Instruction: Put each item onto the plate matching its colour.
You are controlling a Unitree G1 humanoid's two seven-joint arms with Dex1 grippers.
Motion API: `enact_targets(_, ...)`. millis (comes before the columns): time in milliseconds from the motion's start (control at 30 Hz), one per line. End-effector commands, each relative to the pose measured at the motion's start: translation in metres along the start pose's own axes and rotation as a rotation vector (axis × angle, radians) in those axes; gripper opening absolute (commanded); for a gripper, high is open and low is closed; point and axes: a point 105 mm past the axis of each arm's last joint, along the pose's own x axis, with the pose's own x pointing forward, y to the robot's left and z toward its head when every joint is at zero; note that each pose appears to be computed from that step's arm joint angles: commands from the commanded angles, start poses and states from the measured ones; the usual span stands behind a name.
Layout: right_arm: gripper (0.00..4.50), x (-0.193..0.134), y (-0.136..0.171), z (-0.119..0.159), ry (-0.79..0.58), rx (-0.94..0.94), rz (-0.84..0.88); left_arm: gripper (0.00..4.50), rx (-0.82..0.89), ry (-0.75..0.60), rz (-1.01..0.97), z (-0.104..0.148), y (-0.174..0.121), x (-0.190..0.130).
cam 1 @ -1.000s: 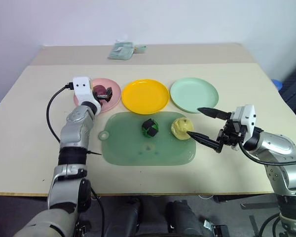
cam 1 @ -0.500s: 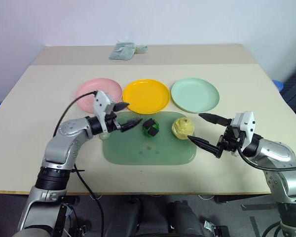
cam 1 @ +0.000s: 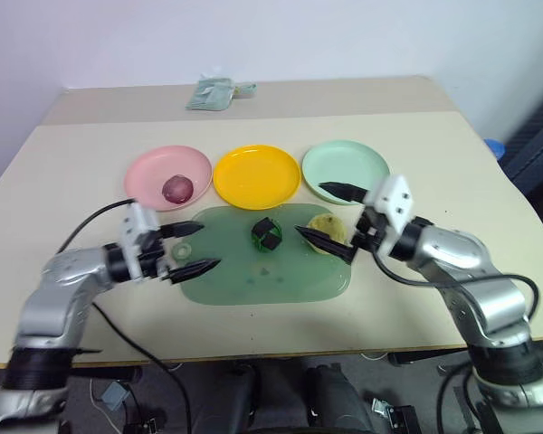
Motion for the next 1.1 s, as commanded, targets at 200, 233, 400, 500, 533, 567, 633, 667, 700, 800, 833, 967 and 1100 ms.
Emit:
enact_targets(200,4.5,0.04,0.008,-0.013,0.128,0.075,0.049,4.48,0.085,0.033,-0.045,0.013,-0.021,-0.034)
enact_targets(233,4.5,0.043,0.008,-0.016,0.147,0.081,0.052,4.48,0.086,0.035,-0.041,0.013,-0.023,-0.034)
enact_targets(400,4.5,0.052,0.008,-0.026,0.244,0.082,0.072,4.48,0.089,0.041,-0.03,0.009,-0.034,-0.031)
enact_targets(500,4.5,0.058,0.009,-0.025,0.289,0.045,0.077,4.48,0.088,0.036,-0.016,0.009,-0.039,-0.029)
enact_targets(533,4.5,0.059,0.009,-0.025,0.296,0.04,0.079,4.48,0.088,0.036,-0.013,0.009,-0.041,-0.028)
enact_targets(567,4.5,0.06,0.01,-0.025,0.302,0.035,0.082,4.48,0.09,0.037,-0.01,0.009,-0.041,-0.027)
enact_targets(633,4.5,0.06,0.012,-0.026,0.328,0.006,0.095,4.48,0.094,0.038,-0.001,0.009,-0.042,-0.026)
enact_targets(667,4.5,0.06,0.013,-0.028,0.34,-0.006,0.102,4.48,0.095,0.038,0.004,0.009,-0.042,-0.026)
enact_targets(700,4.5,0.06,0.014,-0.029,0.348,-0.014,0.108,4.48,0.097,0.038,0.007,0.009,-0.043,-0.026)
enact_targets(800,4.5,0.062,0.019,-0.032,0.372,-0.036,0.13,4.48,0.102,0.037,0.017,0.009,-0.044,-0.025)
enact_targets(833,4.5,0.062,0.02,-0.033,0.379,-0.042,0.136,4.48,0.103,0.037,0.018,0.009,-0.045,-0.025)
enact_targets(967,4.5,0.064,0.025,-0.037,0.405,-0.076,0.163,4.48,0.108,0.032,0.028,0.01,-0.047,-0.023)
enact_targets(1100,4.5,0.065,0.024,-0.04,0.42,-0.102,0.166,4.48,0.111,0.029,0.034,0.01,-0.049,-0.021)
